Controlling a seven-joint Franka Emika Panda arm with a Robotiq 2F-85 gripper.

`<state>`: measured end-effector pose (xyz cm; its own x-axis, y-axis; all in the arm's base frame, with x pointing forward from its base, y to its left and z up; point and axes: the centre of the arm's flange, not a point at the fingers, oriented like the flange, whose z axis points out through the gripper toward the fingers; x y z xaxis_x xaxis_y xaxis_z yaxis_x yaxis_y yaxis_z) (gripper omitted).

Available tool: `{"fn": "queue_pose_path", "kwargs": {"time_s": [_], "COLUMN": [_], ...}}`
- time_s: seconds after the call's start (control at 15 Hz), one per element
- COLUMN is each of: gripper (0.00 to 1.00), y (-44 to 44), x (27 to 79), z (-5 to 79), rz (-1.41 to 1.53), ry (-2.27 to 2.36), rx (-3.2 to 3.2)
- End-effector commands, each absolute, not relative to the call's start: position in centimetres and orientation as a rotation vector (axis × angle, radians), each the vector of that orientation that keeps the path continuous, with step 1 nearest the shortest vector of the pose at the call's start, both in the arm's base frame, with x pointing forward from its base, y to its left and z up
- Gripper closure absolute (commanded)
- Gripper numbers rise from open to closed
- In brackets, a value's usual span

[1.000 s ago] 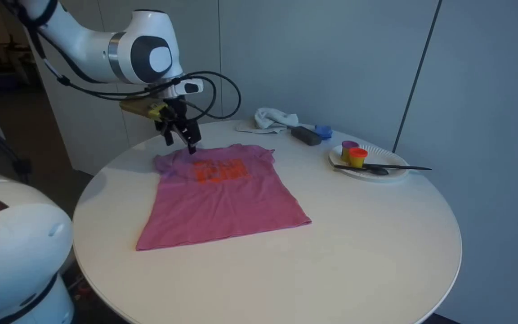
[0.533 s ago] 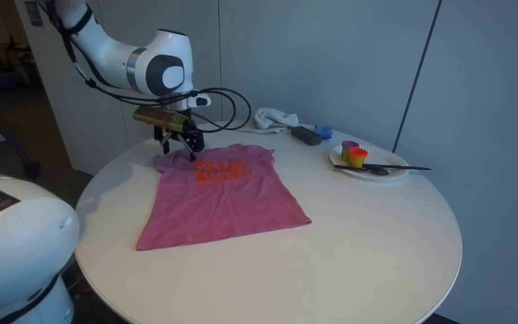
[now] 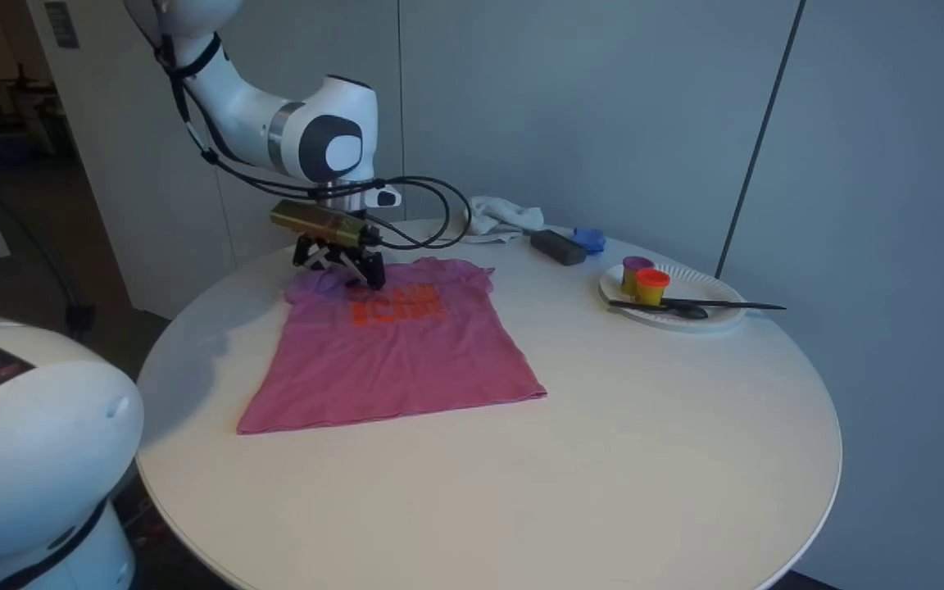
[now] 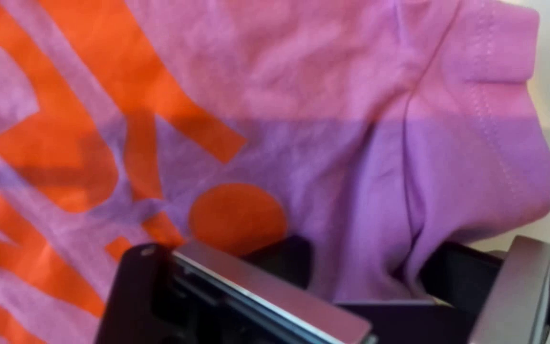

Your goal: Fold the pink t-shirt

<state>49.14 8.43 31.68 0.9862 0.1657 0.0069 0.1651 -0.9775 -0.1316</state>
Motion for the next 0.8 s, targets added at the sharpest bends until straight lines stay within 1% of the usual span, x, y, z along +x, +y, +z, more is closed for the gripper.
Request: {"fn": "queue_pose_path", "kwargs": {"time_s": [0.0,0.2,0.4,0.47,0.73], "gripper": [0.71,0.91,0.96,0.91,0.91], "y": [7.5,6.4,5.3,4.9,3.2], "x": [49.3,46.6,44.2,43.2,39.5], "z": [32.3,35.9,38.8,39.4,40.2], "rz": [-0.003,-0.122,-0.229,-0.250,-0.273], "ry": [-0.193,-0.082,0.055,0.108,0.354], "rx": [-3.045,-3.084,-3.112,-3.123,-3.118]}}
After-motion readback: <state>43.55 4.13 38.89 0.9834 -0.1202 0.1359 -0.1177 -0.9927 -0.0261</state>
